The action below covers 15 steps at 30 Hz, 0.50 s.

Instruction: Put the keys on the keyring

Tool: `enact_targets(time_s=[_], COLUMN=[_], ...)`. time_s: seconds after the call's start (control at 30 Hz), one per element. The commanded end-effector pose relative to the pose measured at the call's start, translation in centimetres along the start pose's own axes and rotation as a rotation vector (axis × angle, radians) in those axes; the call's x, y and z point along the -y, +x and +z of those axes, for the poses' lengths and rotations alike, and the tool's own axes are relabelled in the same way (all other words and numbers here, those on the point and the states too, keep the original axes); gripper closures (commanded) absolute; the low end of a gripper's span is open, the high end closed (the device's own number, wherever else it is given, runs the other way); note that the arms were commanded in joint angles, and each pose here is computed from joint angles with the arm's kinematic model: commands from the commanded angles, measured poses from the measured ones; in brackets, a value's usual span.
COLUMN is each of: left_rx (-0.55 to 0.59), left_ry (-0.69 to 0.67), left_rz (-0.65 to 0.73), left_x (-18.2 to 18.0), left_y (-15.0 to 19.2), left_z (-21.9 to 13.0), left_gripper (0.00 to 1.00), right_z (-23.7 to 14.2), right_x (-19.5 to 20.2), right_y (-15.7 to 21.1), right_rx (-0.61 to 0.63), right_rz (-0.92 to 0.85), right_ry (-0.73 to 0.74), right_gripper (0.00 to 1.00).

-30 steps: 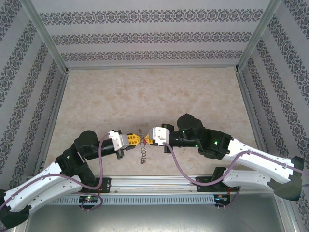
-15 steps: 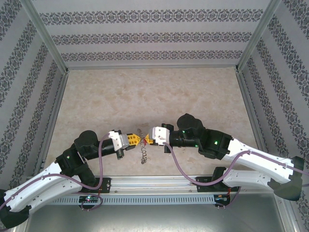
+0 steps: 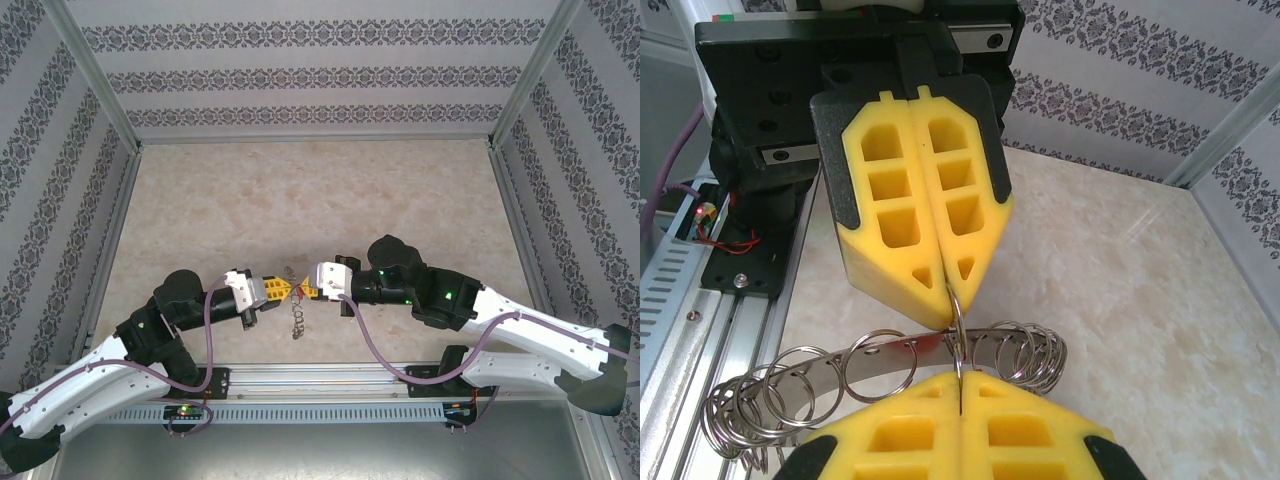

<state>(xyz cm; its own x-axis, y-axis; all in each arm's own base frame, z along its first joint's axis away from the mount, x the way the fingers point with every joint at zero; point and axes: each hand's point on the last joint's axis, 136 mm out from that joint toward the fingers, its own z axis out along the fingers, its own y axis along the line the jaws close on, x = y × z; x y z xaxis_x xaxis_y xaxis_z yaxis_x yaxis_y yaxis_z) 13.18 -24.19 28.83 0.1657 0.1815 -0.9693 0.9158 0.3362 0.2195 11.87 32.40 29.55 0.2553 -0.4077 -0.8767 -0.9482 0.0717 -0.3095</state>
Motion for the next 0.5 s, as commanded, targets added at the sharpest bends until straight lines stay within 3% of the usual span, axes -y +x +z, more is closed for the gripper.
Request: enact_targets(time_s=[0.0, 0.47], left_rx=[0.062, 0.062], left_ry=[0.005, 0.006], left_rz=[0.032, 0.032], left_x=[0.29, 0.29], left_y=[-1.40, -1.43], left_z=[-0.28, -0.30], left_gripper=[1.00, 1.00], right_z=[-0.54, -0.50], right_x=[0.54, 0.44], right_y=[-0.77, -0.75], right_rx=[0.027, 0.029], right_rz=[0.009, 0.011], right_ry=[0.031, 0.026], right_gripper=[1.00, 1.00])
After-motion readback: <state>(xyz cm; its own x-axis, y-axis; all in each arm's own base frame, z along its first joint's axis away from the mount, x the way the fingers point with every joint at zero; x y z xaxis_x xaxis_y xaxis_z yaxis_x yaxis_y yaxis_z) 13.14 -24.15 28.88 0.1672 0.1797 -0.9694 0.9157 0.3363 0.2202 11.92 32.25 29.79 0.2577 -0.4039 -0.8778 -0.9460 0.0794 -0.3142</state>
